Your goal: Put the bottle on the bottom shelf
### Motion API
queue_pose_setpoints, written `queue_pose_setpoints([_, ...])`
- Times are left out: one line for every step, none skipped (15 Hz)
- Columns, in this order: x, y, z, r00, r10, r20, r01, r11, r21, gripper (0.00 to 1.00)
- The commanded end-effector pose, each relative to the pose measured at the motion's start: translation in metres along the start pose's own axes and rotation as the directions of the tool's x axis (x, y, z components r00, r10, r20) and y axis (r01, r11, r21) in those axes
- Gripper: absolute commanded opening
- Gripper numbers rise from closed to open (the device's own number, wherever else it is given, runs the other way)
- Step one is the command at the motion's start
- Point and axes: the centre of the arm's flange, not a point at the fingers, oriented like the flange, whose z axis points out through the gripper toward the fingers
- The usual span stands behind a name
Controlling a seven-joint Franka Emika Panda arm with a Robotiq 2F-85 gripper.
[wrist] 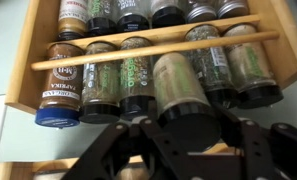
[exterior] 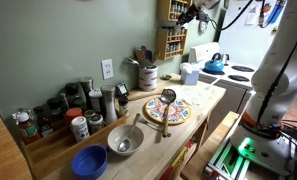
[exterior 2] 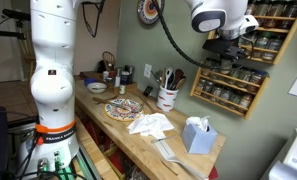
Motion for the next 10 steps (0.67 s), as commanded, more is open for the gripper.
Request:
queue_pose_setpoints([0.006, 0.006, 0.012, 1.0, -0.005, -0.009, 0.005, 1.0, 0.004, 0.3])
queue_pose_setpoints([0.007, 0.006, 0.014, 1.0, -0.005, -0.006, 0.005, 1.0, -0.003, 0.3])
queue_pose_setpoints([0.007, 0.006, 0.015, 1.0, -0.007, -0.005, 0.007, 1.0, -0.001, 0.3])
queue_pose_setpoints([0.007, 0.007, 0.017, 1.0, -0.006, -0.002, 0.006, 1.0, -0.001, 0.3])
queue_pose_setpoints([0.007, 0.008, 0.019, 1.0, -0.006, 0.002, 0.006, 1.0, -0.004, 0.3])
queue_pose_setpoints([0.007, 0.008, 0.02, 1.0, -0.008, 0.006, 0.008, 1.0, 0.0, 0.3])
queue_pose_setpoints([0.007, 0.008, 0.022, 1.0, -0.009, 0.02, 0.009, 1.0, -0.004, 0.3])
queue_pose_setpoints([0.006, 0.008, 0.023, 1.0, -0.009, 0.03, 0.009, 1.0, -0.003, 0.3])
queue_pose_setpoints([0.006, 0.008, 0.024, 0.999, -0.011, 0.034, 0.011, 1.0, 0.001, 0.3])
queue_pose_setpoints([0.006, 0.007, 0.026, 0.999, -0.013, 0.037, 0.013, 1.0, 0.001, 0.3])
